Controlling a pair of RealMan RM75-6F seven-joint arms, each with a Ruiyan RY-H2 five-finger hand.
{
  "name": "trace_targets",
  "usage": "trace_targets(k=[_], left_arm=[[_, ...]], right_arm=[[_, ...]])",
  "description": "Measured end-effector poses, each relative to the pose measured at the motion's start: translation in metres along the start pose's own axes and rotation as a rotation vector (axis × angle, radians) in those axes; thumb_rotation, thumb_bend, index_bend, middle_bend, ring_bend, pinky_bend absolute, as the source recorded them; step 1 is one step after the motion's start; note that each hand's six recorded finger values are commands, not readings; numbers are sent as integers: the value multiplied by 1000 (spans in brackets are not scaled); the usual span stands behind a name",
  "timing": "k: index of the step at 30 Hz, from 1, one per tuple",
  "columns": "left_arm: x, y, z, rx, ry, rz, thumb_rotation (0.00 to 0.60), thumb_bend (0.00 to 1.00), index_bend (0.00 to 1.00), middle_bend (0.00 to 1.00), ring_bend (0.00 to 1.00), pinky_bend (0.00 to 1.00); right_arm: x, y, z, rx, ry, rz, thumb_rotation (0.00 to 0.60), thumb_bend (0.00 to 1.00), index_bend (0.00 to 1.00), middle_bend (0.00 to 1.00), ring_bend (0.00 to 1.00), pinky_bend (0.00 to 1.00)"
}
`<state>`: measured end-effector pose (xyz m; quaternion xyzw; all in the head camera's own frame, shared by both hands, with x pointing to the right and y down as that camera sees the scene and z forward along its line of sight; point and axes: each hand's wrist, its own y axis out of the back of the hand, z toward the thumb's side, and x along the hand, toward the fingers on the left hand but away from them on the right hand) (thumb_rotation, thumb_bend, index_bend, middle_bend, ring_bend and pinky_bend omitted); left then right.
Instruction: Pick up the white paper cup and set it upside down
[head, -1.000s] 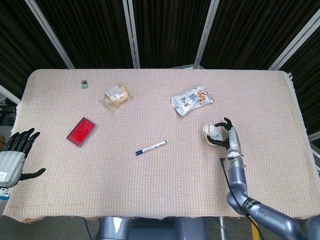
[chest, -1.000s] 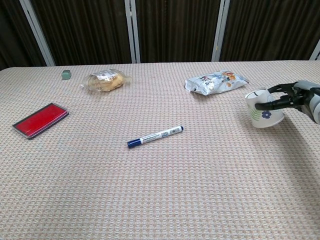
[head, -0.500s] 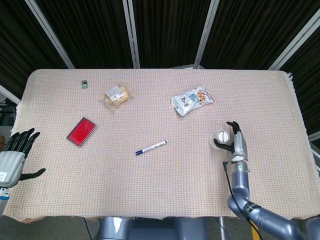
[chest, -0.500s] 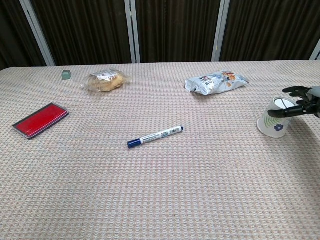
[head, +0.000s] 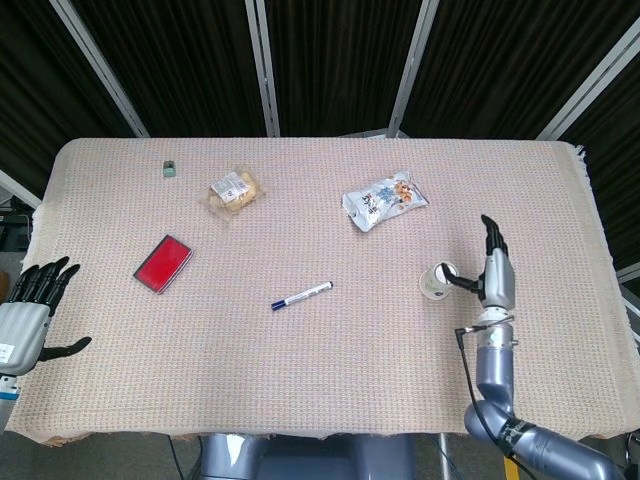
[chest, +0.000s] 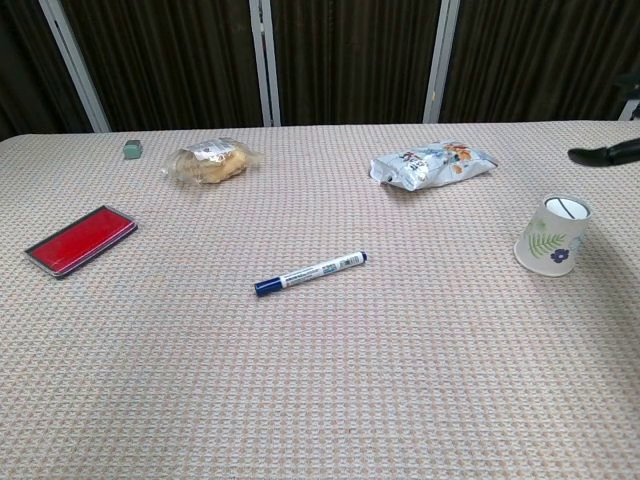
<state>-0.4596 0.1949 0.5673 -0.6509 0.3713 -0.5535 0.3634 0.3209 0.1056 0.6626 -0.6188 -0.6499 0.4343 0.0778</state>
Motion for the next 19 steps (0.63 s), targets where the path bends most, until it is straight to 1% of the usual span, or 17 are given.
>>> trace_targets(k=[3, 6, 9, 10, 12, 15, 16, 19], left_arm=[[0, 0, 0, 0, 0, 0, 600, 44, 0, 0, 0, 0], [0, 0, 0, -3, 0, 1, 600, 45, 0, 0, 0, 0], [-1, 0, -1, -2, 0, 1, 600, 47, 0, 0, 0, 0], [-1, 0, -1, -2, 1, 1, 600, 47, 0, 0, 0, 0], [0, 0, -1, -2, 2, 2, 600, 47, 0, 0, 0, 0], [0, 0, -1, 1, 3, 2, 600, 46, 0, 0, 0, 0], [0, 0, -1, 0, 3, 2, 600, 46, 0, 0, 0, 0], [0, 0, 0, 1, 3, 3, 600, 47, 0, 0, 0, 0]], right_arm=[[3, 20, 16, 9, 40, -5, 600, 118, 46, 0, 0, 0], [5, 42, 24, 80, 61, 10, 600, 78, 46, 0, 0, 0], [8, 63, 21, 237, 69, 31, 600, 43, 42, 0, 0, 0], [11, 70, 18, 312, 76, 35, 600, 32, 37, 0, 0, 0], [16, 75, 13, 407, 97, 37, 600, 19, 24, 0, 0, 0], [26, 80, 2, 549, 151, 34, 600, 11, 5, 0, 0, 0], [31, 82, -3, 608, 176, 35, 600, 10, 1, 0, 0, 0], [46, 87, -19, 743, 222, 40, 600, 8, 0, 0, 0, 0]])
